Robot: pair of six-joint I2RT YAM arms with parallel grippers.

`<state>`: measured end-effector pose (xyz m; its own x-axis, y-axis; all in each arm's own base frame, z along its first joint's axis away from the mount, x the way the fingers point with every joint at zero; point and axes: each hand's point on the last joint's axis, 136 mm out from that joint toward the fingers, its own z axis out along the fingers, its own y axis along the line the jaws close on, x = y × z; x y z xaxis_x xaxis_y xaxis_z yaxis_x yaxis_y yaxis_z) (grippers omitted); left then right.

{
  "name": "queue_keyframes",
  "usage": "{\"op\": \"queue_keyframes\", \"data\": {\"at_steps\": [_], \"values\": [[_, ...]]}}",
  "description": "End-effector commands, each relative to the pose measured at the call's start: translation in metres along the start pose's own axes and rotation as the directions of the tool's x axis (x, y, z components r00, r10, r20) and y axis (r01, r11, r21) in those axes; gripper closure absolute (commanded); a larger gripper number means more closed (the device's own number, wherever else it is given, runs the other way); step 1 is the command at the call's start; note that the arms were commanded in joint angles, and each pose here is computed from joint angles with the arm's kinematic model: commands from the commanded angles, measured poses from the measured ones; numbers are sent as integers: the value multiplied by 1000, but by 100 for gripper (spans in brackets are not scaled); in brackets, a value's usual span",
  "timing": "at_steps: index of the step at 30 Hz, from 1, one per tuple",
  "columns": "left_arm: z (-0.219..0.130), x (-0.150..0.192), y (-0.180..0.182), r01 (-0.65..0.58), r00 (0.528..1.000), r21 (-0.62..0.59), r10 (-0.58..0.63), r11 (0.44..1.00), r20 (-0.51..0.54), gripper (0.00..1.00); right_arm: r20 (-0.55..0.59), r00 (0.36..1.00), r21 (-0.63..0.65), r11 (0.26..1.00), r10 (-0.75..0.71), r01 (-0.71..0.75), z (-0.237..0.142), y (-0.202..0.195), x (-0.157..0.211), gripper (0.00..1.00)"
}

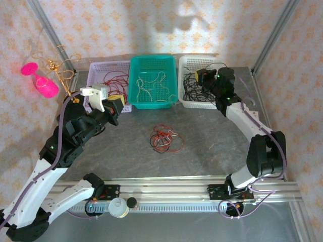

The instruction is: Untangle the cables

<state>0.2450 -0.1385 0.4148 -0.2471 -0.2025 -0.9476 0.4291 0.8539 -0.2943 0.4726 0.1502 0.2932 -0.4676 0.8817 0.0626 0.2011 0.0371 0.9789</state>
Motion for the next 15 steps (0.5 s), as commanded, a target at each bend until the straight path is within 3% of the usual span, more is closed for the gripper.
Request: {"op": "queue_keyframes", "data": {"at_steps": [1, 4, 9, 10, 15], "values": [[-1, 9, -1, 5, 1000, 12, -5, 1000, -23, 100, 87, 980, -76, 982, 180, -173, 1, 18, -18, 100], [1, 12, -1, 5, 1000, 12, -5, 1000, -31, 100, 104, 978, -96, 981, 181, -171, 4, 31, -22, 100], [19, 22, -14, 27, 998, 90, -21, 996, -67, 100, 39, 996, -122, 989, -76, 81, 16, 85, -8, 100], [25, 22, -17, 42, 997, 108, -35, 993, -69, 96, 13, 988, -138, 978, -155, 155, 17, 102, 0, 100], [58, 3, -35, 53, 999, 190, -51, 980, -16, 58, -113, 888, -246, 879, -445, 409, 14, 141, 42, 100]]}}
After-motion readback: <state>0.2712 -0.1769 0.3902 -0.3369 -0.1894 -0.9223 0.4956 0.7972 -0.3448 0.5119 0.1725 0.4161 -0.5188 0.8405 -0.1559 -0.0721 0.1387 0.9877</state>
